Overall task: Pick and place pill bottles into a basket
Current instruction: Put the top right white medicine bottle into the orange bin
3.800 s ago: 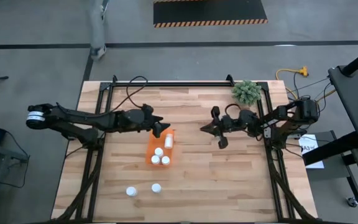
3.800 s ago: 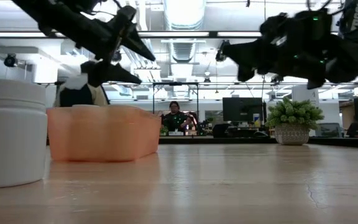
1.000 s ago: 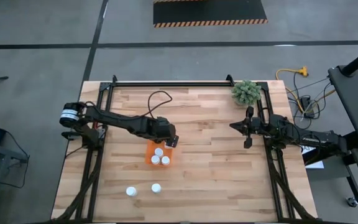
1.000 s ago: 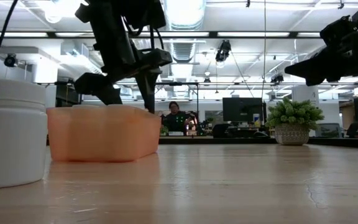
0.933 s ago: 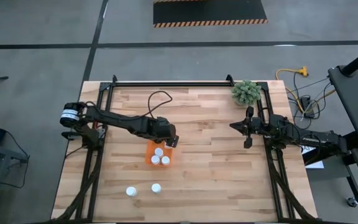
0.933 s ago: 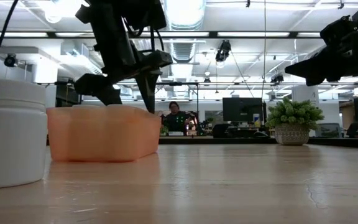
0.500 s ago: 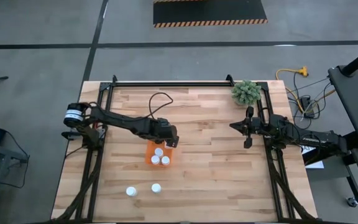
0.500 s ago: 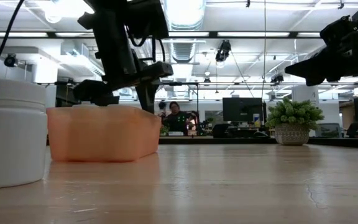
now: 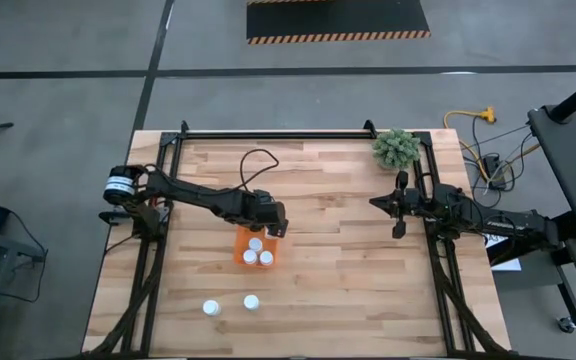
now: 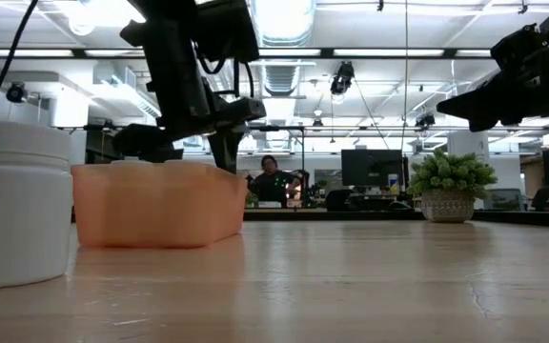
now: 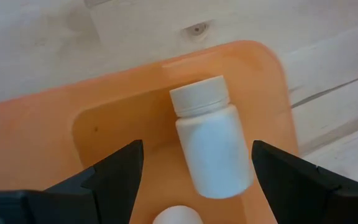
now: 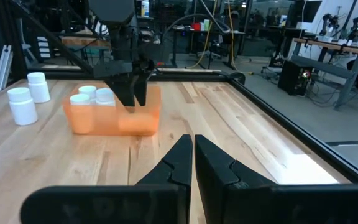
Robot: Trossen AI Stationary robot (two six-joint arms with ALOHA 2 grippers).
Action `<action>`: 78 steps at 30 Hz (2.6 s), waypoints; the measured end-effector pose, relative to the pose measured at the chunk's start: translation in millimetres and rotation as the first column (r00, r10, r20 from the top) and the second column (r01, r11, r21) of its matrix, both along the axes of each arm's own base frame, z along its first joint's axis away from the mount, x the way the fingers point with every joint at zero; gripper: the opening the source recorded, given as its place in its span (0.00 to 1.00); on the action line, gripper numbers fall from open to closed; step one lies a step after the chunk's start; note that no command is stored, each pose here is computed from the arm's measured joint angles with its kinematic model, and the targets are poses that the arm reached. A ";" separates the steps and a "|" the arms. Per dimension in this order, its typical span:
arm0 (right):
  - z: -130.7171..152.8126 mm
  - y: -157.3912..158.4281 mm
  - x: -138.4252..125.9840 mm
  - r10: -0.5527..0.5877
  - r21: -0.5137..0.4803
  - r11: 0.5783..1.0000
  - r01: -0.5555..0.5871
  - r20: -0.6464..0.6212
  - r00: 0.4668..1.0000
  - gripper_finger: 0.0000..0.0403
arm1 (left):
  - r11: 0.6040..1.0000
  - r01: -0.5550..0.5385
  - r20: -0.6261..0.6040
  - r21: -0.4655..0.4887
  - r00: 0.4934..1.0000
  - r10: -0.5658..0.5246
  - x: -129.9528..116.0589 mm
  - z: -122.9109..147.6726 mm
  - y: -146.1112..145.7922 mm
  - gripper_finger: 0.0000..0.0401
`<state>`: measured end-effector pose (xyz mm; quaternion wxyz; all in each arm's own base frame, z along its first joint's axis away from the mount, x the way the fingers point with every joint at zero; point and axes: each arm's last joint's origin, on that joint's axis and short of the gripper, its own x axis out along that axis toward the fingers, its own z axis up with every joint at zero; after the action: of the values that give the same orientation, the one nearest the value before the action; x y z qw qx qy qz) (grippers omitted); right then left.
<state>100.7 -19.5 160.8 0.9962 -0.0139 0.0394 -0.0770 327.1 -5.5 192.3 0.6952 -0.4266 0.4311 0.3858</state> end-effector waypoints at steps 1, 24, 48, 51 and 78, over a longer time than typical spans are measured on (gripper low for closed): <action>0.0 0.0 0.0 0.000 0.000 1.000 0.000 0.000 1.000 0.02 | 1.000 0.000 -0.007 -0.002 1.000 0.000 0.9 -2.5 -0.1 0.70; 0.0 0.0 0.0 0.000 0.000 1.000 0.000 0.000 1.000 0.02 | 0.996 0.080 -0.064 -0.045 0.995 -0.082 20.4 -20.6 -2.7 0.51; 6.1 1.9 0.8 0.063 0.070 0.995 -0.068 0.073 0.995 0.02 | 0.973 0.206 0.022 0.100 0.978 -0.209 -3.2 35.9 -7.4 0.35; 12.5 3.6 1.9 0.127 0.089 0.986 -0.140 0.137 0.982 0.02 | 0.959 0.247 0.041 0.138 0.966 -0.254 -8.7 46.9 -10.4 0.35; 104.3 -9.6 124.3 0.318 0.132 0.944 -0.302 -0.126 0.940 0.56 | 0.669 0.692 0.054 0.271 0.683 -0.729 -26.1 86.3 -28.0 0.33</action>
<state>225.1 -29.1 265.1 0.9895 0.0295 0.1134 0.0847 301.0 -33.5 278.6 0.8664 -0.1703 0.4595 0.0957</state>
